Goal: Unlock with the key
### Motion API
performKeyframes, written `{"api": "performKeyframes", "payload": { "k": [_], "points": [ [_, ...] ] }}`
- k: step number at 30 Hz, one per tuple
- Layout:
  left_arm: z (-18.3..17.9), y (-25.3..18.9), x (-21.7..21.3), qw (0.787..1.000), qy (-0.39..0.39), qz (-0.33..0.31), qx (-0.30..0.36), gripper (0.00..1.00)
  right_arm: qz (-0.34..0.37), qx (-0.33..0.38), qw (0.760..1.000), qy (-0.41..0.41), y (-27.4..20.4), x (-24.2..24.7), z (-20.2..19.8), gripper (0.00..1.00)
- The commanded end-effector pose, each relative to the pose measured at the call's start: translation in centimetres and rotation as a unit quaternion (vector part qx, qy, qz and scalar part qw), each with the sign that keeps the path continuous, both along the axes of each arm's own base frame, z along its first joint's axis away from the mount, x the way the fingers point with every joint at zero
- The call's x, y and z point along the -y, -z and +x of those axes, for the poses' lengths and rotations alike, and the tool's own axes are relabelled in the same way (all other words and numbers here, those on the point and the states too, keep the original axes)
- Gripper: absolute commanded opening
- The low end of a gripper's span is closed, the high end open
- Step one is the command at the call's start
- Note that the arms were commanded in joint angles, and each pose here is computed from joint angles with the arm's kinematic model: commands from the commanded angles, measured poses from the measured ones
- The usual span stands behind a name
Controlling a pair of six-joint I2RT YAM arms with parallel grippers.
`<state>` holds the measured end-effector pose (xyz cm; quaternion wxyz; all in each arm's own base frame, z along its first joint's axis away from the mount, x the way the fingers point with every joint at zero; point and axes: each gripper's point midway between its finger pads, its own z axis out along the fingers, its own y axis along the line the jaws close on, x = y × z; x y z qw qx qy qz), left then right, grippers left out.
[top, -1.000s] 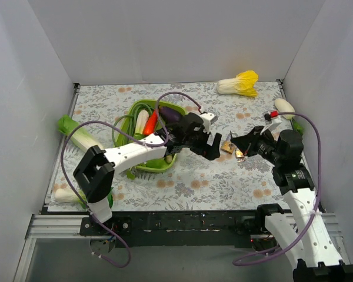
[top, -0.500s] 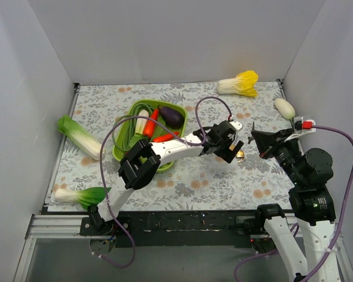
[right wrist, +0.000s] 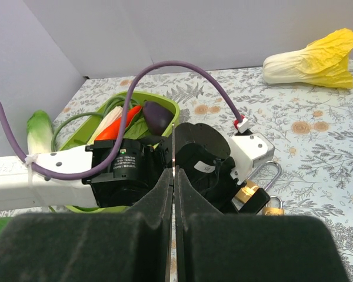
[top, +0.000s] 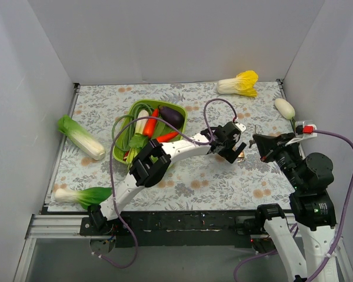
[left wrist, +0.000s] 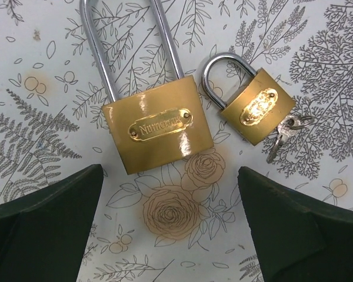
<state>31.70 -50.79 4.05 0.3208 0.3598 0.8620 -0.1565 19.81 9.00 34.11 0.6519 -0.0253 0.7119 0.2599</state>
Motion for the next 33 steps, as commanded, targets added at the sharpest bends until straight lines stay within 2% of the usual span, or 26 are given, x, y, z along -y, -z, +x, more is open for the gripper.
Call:
{"api": "performKeyframes", "payload": {
  "k": [1, 7, 12, 28, 33],
  "points": [
    [0.7, -0.5, 0.1, 1.000, -0.008, 0.003, 0.005, 0.98, 0.002, 0.037, 0.999, 0.024, -1.5, 0.9, -0.3, 0.01],
    [1.7, 0.9, 0.0, 1.000, -0.025, 0.003, -0.004, 0.98, 0.004, 0.046, 0.998, 0.030, -2.2, 1.2, -0.6, 0.01],
    [2.2, 1.5, 0.1, 0.999, -0.035, -0.007, -0.010, 0.90, 0.005, 0.043, 0.999, 0.026, -1.9, 1.0, -0.6, 0.01],
    [2.8, 3.2, 0.5, 0.999, -0.038, -0.006, -0.013, 0.79, 0.005, 0.025, 0.999, 0.023, -0.5, 0.8, -0.2, 0.01],
    [2.9, 3.1, 1.0, 0.999, -0.039, -0.012, -0.018, 0.80, 0.005, 0.018, 1.000, 0.016, -0.1, 0.5, -0.1, 0.01]
  ]
}}
